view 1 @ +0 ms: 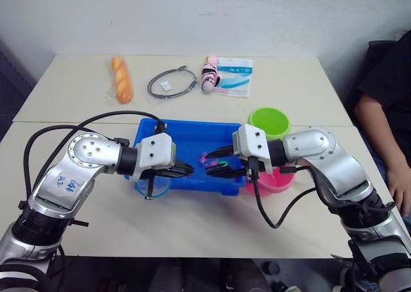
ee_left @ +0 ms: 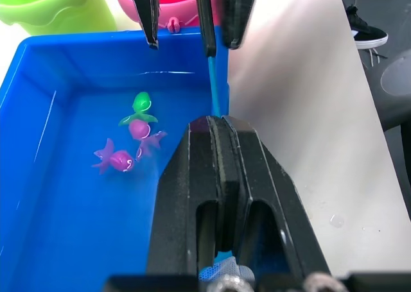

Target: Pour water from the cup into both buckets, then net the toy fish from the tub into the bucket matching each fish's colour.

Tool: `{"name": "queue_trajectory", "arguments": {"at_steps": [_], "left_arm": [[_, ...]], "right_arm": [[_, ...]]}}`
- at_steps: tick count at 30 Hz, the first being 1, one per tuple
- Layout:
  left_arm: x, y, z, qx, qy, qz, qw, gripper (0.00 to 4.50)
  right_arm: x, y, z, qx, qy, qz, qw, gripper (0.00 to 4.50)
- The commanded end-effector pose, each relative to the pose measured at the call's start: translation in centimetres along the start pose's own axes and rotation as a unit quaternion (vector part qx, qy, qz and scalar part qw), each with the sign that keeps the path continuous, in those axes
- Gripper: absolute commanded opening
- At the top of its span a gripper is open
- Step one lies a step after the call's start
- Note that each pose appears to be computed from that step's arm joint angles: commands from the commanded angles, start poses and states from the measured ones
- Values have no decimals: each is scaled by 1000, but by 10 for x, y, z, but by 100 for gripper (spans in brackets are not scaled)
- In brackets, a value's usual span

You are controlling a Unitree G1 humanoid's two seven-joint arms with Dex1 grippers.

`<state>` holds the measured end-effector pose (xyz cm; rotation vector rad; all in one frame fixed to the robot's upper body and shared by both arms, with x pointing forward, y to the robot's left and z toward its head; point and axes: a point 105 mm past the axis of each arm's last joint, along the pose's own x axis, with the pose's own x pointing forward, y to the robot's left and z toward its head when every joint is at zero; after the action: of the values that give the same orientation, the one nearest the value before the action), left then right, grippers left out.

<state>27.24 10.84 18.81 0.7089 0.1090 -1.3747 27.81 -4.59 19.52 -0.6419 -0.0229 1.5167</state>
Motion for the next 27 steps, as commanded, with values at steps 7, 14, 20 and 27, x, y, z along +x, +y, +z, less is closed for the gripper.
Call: {"name": "queue_trajectory", "arguments": {"at_steps": [7, 14, 20, 27], "left_arm": [[1, 5, 8, 25, -7, 1, 1000, 0], [2, 6, 8, 18, -8, -4, 1000, 0], [-13, 0, 19, -78, -58, -39, 994, 90], [-80, -5, 26, -155, -110, 23, 981, 406]], "right_arm": [[-2, 2, 6, -37, 3, 3, 999, 184], [-3, 0, 10, -41, -4, -4, 999, 2], [-10, 0, 8, -51, 5, -31, 998, 0], [-67, -21, -9, -110, 117, -128, 979, 0]]}}
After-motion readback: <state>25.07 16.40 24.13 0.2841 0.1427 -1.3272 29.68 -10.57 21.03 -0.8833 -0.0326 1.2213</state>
